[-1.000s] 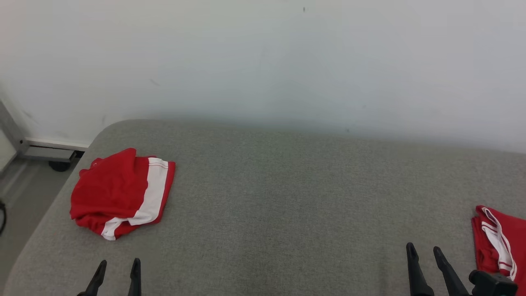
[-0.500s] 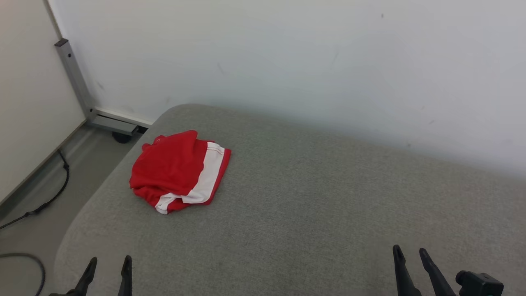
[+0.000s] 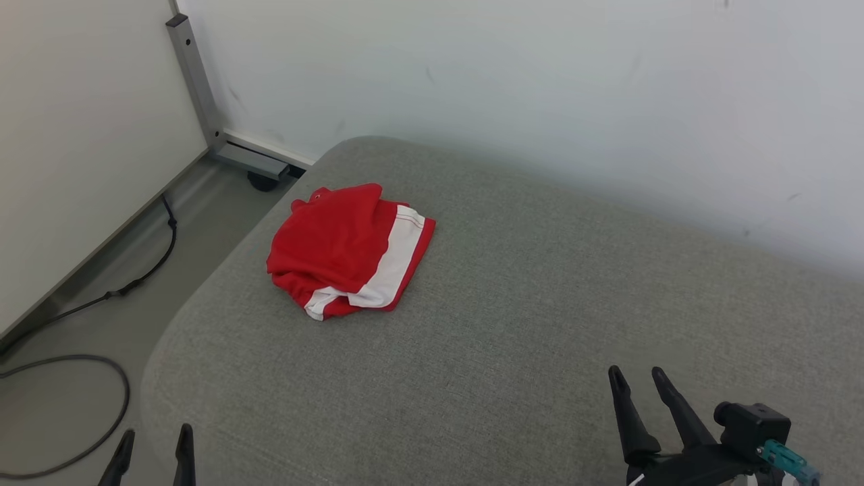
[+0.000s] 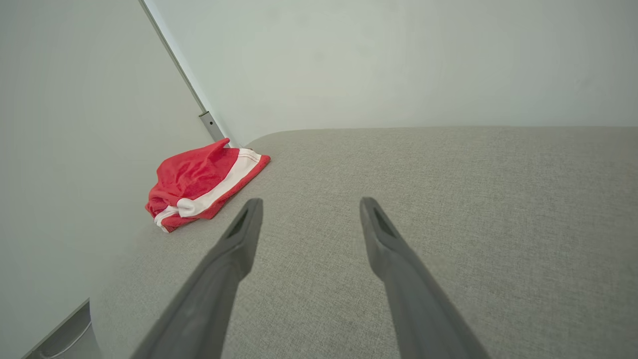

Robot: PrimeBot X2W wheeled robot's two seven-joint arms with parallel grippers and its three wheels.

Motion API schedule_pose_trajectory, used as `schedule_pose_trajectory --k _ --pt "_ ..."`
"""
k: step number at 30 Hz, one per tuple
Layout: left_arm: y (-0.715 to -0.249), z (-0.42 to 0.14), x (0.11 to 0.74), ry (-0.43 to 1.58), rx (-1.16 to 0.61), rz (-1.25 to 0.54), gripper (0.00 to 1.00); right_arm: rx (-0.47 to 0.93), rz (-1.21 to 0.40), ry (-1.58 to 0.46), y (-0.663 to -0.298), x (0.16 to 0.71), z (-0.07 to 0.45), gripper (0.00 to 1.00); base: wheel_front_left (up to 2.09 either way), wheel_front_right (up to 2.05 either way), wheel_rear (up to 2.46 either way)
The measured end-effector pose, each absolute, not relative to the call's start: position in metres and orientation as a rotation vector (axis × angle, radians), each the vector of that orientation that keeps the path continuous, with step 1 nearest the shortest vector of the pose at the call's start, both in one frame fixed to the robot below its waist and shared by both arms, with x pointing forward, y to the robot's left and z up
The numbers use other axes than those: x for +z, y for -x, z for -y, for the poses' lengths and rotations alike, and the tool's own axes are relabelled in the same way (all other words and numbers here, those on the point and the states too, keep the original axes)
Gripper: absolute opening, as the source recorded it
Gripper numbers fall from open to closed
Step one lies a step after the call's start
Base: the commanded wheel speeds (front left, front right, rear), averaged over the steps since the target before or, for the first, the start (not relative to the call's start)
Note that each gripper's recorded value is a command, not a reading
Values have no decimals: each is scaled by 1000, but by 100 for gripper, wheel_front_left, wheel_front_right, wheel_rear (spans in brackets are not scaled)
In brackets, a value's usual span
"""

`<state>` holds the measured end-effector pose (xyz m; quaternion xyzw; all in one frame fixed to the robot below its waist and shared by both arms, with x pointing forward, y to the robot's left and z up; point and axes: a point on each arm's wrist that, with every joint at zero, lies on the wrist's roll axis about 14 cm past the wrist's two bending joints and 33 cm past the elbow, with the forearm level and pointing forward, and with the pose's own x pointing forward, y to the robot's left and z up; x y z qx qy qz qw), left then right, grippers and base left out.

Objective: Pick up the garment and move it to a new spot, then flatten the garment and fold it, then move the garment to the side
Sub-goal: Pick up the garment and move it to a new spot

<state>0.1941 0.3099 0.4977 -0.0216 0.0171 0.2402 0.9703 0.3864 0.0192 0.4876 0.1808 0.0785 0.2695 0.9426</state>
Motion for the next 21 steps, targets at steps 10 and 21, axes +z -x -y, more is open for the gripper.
schedule_pose_trajectory --k 10,21 --pt "-193 -306 491 64 491 -57 100 564 -180 -366 -386 482 -25 100 0 0 0" --pt "-293 -301 520 -14 233 -122 100 597 -167 -338 -391 482 -27 100 0 0 0"
